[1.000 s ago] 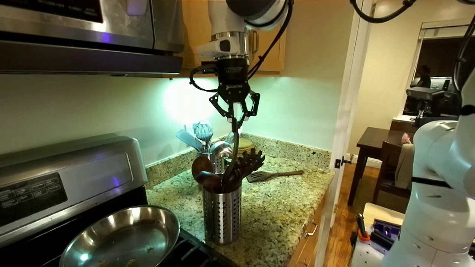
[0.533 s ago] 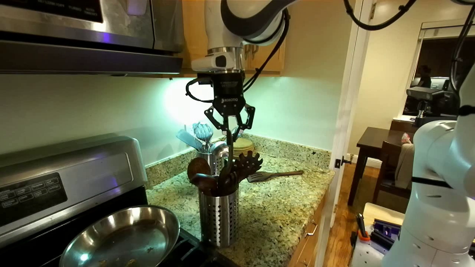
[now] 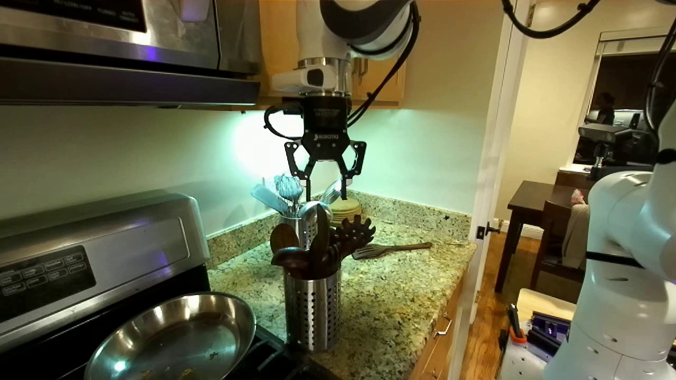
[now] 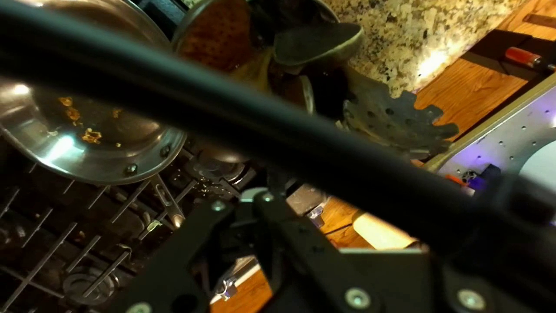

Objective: Pick up the wooden spoon and put it in the spoon holder

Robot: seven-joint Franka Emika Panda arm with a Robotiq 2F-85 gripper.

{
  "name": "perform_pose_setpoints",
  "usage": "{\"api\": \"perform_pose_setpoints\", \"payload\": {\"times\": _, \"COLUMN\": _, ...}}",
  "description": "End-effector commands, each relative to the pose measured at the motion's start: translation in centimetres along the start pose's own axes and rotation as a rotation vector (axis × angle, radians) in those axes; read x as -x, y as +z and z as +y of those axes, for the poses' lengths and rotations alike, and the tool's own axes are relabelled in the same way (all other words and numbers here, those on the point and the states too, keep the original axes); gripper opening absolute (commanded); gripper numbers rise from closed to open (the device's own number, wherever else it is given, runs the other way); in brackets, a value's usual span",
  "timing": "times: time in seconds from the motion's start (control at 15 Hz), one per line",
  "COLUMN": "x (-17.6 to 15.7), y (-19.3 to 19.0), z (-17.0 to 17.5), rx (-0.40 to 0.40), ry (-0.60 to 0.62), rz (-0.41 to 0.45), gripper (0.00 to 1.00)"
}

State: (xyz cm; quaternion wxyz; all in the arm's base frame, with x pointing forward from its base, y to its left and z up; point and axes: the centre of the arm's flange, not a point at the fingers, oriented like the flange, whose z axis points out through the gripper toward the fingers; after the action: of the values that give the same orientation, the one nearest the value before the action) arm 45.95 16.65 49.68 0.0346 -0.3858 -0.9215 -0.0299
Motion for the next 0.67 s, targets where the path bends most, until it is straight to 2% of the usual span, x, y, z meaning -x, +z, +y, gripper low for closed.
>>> {"api": "perform_pose_setpoints", "payload": {"times": 0.0, "x": -3.2, "y": -2.1, "z": -3.0, "rx": 0.086, "ry": 0.042, "rz": -0.026, "gripper": 0.94}}
{"api": "perform_pose_setpoints", "payload": {"times": 0.07, "x": -4.0, "y": -2.6, "z": -3.6, "rx": 0.105, "ry": 0.057, "rz": -0.033, "gripper": 1.00}}
{"api": "perform_pose_setpoints", "payload": {"times": 0.33, "x": -7.1, "y": -4.8, "z": -6.5, "rx": 0.173, "ry": 0.120, "rz": -0.071, "gripper": 1.00}}
{"api": "perform_pose_setpoints", "payload": {"times": 0.6, "x": -9.5, "y": -6.4, "z": -9.2, "rx": 0.204, "ry": 0.314, "rz": -0.088, "gripper": 1.00}}
